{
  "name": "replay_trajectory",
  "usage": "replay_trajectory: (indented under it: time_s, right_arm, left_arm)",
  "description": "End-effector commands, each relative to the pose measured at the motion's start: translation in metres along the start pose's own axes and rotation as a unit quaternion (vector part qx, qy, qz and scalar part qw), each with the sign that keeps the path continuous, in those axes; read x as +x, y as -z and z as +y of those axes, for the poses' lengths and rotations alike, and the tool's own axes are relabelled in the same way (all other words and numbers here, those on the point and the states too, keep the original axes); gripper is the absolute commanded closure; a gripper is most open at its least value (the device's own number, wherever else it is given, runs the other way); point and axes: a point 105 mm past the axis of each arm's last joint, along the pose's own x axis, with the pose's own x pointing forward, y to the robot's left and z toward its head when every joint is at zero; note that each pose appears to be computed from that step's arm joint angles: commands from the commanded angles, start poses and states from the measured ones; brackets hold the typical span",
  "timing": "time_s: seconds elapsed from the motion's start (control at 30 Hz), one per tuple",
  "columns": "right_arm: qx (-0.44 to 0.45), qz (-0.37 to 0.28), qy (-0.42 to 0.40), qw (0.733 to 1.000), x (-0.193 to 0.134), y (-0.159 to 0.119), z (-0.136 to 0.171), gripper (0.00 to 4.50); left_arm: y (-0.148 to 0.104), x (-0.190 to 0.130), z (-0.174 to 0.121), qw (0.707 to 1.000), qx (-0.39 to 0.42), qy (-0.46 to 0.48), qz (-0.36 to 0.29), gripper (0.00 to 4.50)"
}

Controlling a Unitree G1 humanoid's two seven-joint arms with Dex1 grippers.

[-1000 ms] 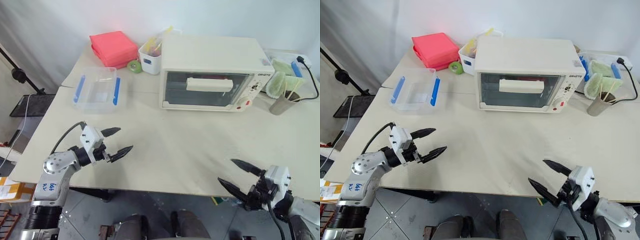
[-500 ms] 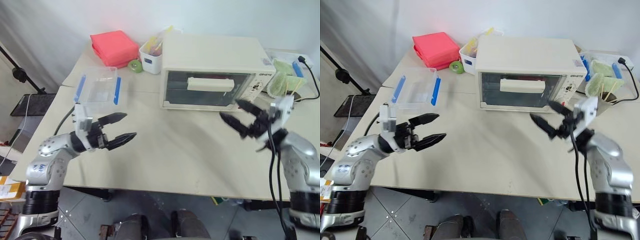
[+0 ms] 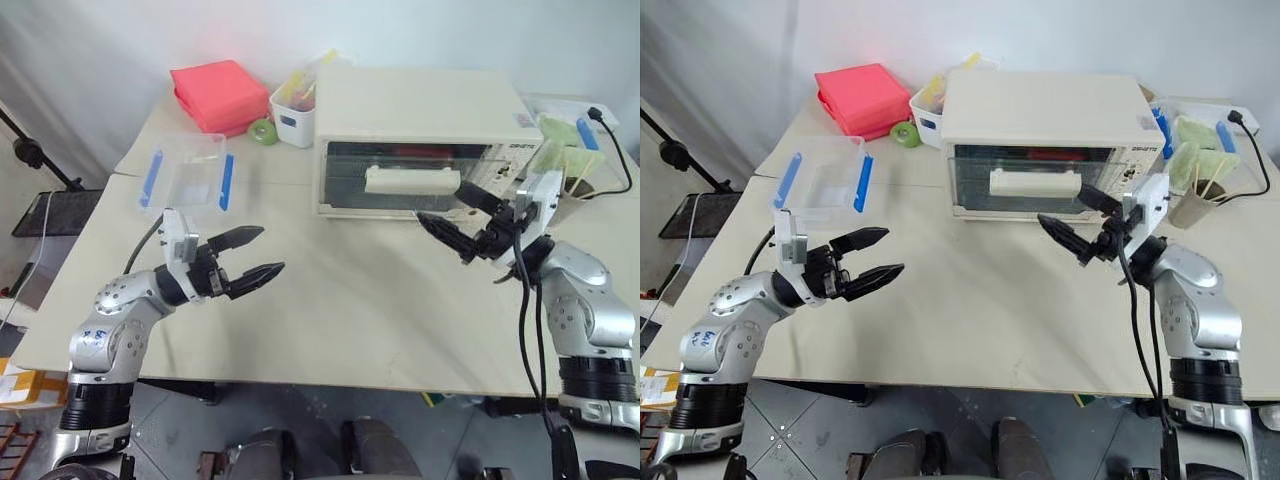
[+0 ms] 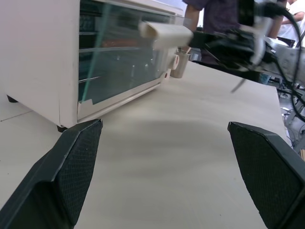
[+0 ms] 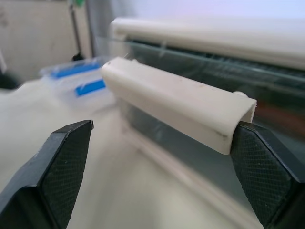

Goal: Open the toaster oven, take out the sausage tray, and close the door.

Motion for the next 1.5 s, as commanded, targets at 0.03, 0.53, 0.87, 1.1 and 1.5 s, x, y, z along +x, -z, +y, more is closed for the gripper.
replay_trajectory:
  time_s: [0.03,0.53,0.87,1.1,1.5]
  right_arm:
    - [-0.086,0.017,-0.07,0.994,-0.004,-0.004,0.024,0.0]
    - [-0.159,0.047,-0.086,0.982,-0.009,0.023,0.023,0.0]
    - [-0.162,0.045,-0.046,0.985,-0.02,0.031,0.028,0.0]
    - [-0.141,0.095,0.059,0.984,-0.074,0.052,0.034,0.0]
    - [-0.148,0.153,0.207,0.955,-0.135,0.032,0.019,0.0]
  left_arm:
    - [-0.018,0.001,0.007,0.999,0.017,-0.005,-0.027,0.21]
    - [-0.021,0.078,0.038,0.999,0.015,0.018,-0.022,4.47]
    - [0.006,0.134,0.024,0.997,0.019,0.075,-0.005,4.47]
    - [0.023,0.128,0.023,0.995,0.031,0.087,0.026,4.47]
    - [0.062,0.113,0.013,0.988,0.066,0.1,0.095,4.47]
